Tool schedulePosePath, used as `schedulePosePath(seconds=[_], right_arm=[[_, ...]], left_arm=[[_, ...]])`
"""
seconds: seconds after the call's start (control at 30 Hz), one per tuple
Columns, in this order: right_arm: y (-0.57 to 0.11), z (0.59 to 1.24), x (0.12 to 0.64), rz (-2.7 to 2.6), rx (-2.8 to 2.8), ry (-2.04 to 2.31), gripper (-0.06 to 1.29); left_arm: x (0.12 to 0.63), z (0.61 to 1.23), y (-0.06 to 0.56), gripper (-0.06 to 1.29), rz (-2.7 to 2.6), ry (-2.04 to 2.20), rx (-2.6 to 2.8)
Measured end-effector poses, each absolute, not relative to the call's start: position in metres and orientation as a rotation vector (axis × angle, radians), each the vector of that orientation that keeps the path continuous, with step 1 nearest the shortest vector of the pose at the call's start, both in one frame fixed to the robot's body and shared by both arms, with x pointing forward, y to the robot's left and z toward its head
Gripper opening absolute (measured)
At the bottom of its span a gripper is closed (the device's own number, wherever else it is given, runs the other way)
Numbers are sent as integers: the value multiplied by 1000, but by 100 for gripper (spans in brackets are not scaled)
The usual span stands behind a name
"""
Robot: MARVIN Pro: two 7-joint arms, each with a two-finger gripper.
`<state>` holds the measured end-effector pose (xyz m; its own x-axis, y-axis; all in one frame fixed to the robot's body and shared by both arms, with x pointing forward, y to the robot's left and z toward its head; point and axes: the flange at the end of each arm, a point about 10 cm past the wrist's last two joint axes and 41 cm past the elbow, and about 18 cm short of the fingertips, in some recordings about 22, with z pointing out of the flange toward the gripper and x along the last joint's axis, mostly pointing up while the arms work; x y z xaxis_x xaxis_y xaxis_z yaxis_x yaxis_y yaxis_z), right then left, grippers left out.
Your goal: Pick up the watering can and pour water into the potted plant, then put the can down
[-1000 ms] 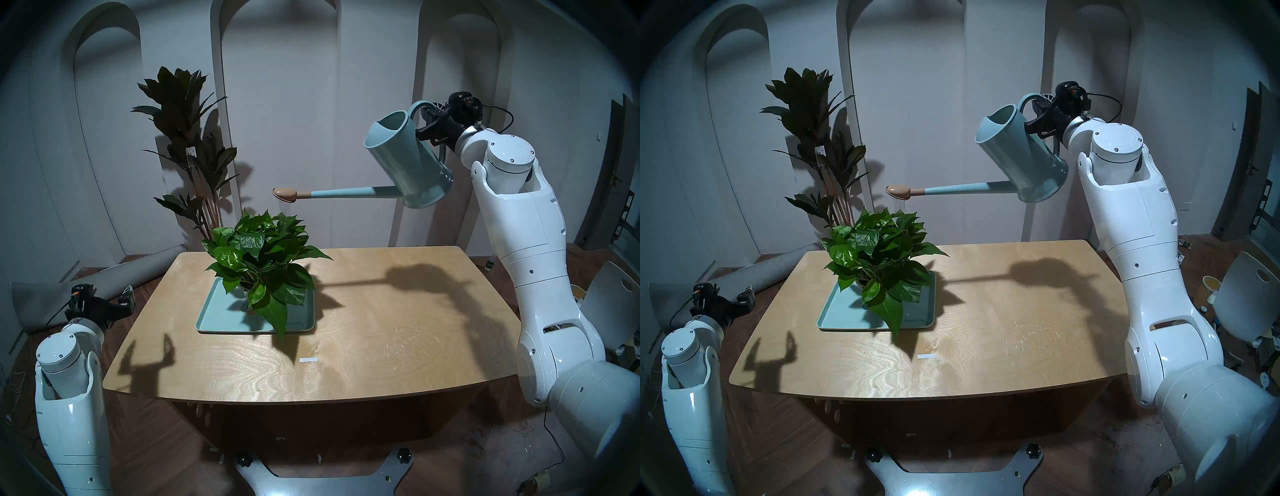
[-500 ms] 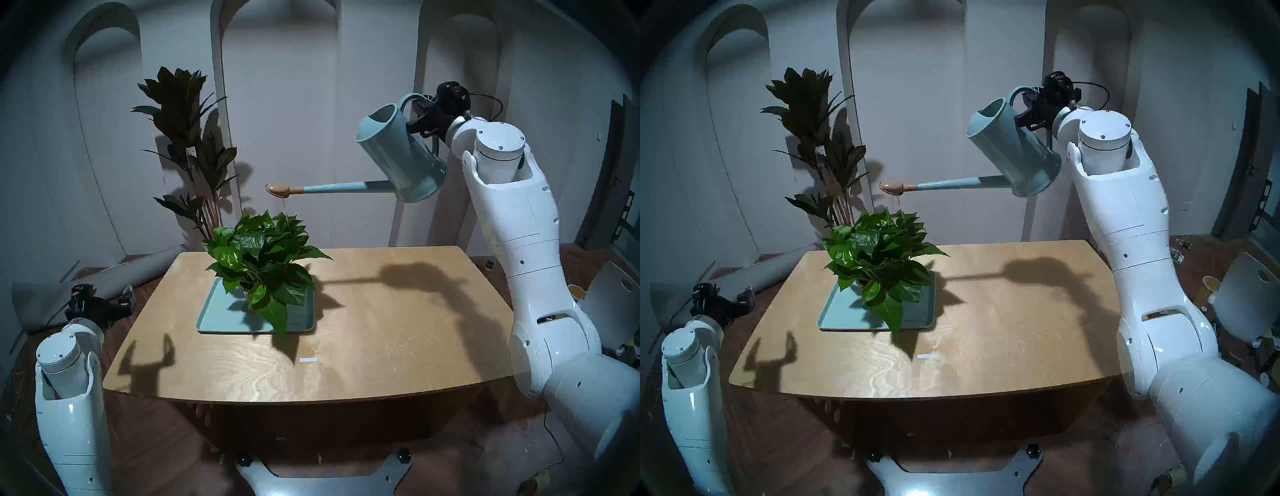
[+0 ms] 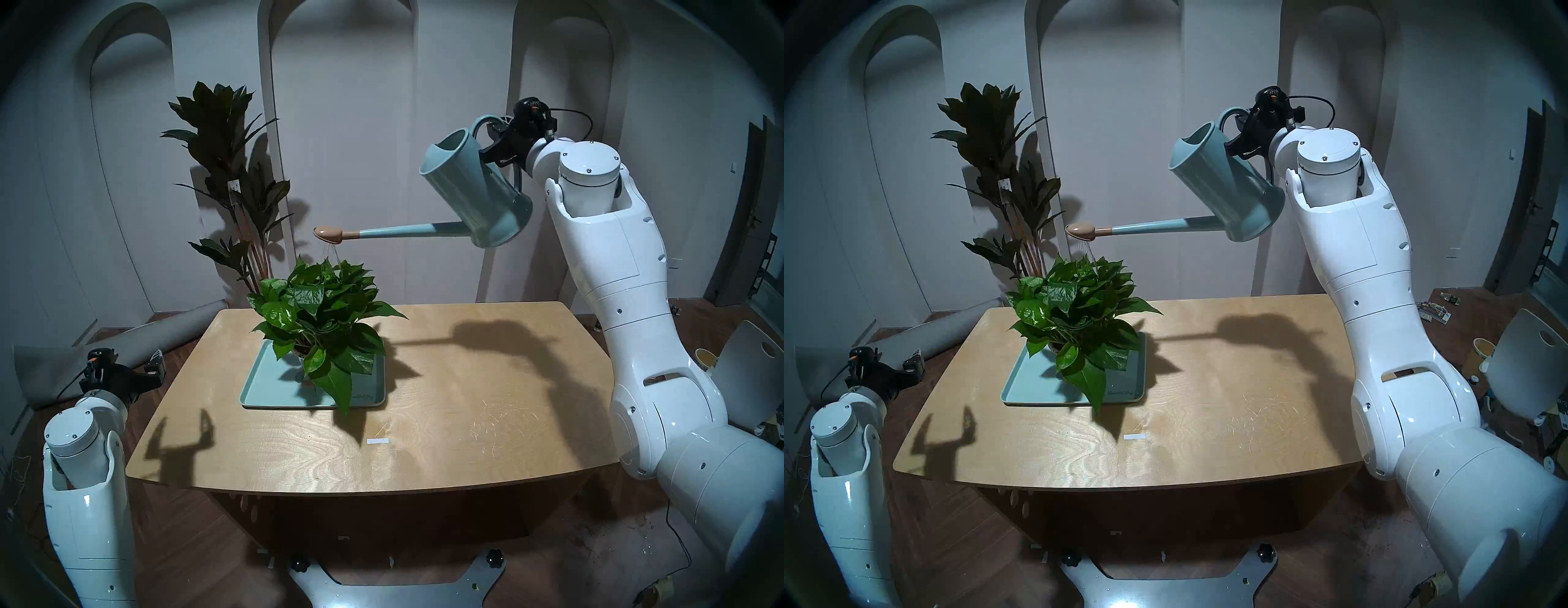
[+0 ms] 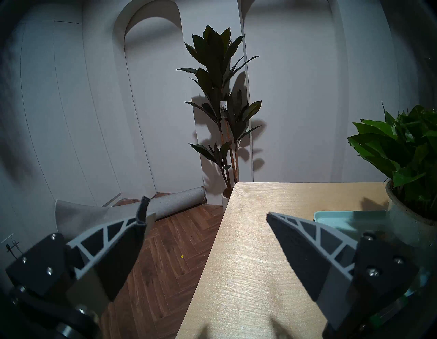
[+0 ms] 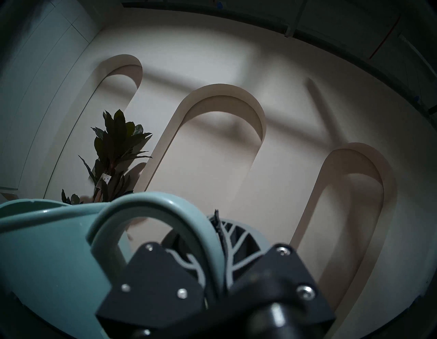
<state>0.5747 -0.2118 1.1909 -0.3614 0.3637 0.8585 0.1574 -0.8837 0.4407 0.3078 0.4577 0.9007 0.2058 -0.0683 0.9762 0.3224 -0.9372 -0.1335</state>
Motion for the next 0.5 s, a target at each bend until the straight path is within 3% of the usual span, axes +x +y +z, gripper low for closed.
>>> schedulePosePath(seconds=[0.5], right_arm=[[-181, 1201, 582, 2374, 1694, 736, 9]], left_arm=[[308, 901, 458, 125, -1788, -239, -2177]])
